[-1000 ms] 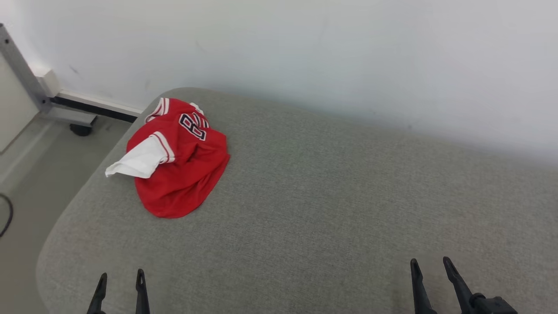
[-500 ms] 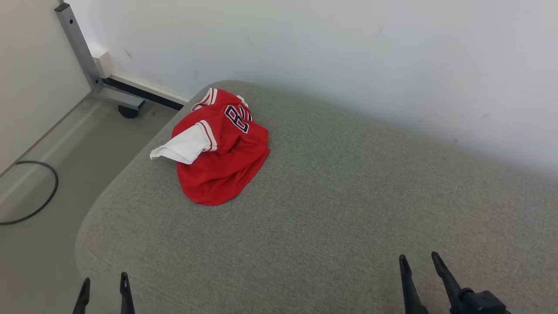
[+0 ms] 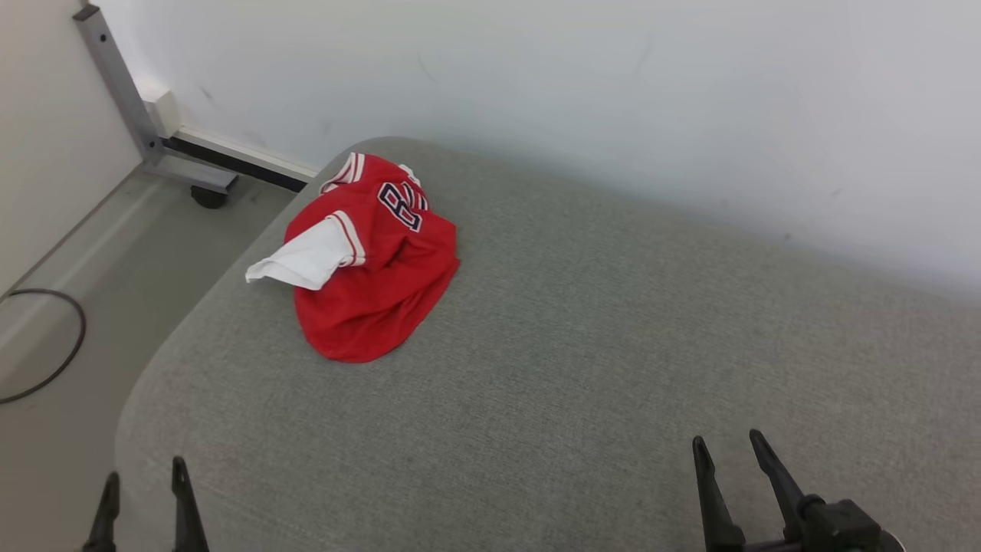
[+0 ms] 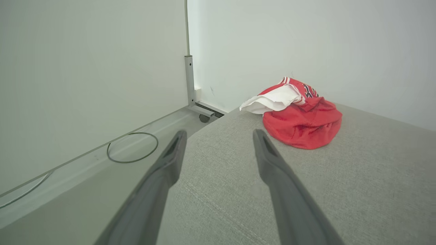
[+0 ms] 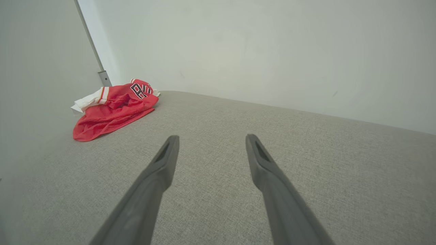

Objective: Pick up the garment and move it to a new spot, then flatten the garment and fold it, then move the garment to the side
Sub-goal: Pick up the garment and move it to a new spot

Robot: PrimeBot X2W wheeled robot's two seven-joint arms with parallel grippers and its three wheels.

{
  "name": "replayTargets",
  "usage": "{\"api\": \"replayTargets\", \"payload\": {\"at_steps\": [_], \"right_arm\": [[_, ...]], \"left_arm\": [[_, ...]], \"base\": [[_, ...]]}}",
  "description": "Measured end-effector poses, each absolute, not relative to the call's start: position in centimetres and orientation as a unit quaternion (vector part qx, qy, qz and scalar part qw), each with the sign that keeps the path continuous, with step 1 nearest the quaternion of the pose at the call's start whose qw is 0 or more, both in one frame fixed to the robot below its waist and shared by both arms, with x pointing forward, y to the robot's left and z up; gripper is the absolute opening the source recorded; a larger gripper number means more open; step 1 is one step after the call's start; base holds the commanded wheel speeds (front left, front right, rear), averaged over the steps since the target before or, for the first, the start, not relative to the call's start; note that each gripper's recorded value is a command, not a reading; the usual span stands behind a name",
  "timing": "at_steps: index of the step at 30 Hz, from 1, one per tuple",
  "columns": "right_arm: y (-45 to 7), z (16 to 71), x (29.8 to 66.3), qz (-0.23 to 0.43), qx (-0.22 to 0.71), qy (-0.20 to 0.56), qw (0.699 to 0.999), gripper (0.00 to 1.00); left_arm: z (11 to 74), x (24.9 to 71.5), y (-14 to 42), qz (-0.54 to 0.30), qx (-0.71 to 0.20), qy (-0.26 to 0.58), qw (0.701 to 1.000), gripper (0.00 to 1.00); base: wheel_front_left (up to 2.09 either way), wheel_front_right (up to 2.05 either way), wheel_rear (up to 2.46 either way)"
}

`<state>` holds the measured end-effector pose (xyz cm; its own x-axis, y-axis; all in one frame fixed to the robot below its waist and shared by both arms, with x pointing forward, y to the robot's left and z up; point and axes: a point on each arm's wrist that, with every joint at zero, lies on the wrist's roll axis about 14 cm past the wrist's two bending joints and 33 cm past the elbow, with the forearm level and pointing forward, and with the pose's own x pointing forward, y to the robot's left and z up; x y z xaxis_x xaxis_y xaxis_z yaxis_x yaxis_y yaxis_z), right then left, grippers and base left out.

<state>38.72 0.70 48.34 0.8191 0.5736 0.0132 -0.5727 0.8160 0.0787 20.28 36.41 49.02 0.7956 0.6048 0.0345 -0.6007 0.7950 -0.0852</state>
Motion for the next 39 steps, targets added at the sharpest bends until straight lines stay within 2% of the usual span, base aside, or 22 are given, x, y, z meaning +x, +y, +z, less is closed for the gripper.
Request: {"api": "replayTargets", "payload": {"at_steps": [7, 15, 21, 30, 39], "right_arm": [[-0.6, 49.1, 40.3, 0.277, 0.04, -0.013, 0.96, 1.0], [-3.6, 49.8, 42.7, 0.23, 0.052, -0.029, 0.971, 1.0], [-7.3, 48.6, 43.3, 0.178, 0.065, -0.016, 0.982, 1.0], [-11.7, 47.0, 43.6, 0.118, 0.067, 0.001, 0.991, 1.0], [-14.7, 45.5, 43.5, 0.078, 0.058, 0.021, 0.995, 1.0]], "left_arm": [[52.8, 25.0, 38.0, 0.3, -0.018, -0.076, 0.951, 1.0], [57.4, 32.9, 39.8, 0.264, -0.008, -0.129, 0.956, 1.0], [58.2, 39.6, 39.2, 0.221, -0.016, -0.128, 0.967, 1.0], [56.0, 48.1, 38.0, 0.168, -0.029, -0.057, 0.984, 1.0], [50.4, 52.7, 37.5, 0.149, -0.029, 0.064, 0.986, 1.0]], "base": [[0.0, 0.0, 0.0], [0.0, 0.0, 0.0], [0.0, 0.0, 0.0], [0.0, 0.0, 0.0], [0.0, 0.0, 0.0]]}}
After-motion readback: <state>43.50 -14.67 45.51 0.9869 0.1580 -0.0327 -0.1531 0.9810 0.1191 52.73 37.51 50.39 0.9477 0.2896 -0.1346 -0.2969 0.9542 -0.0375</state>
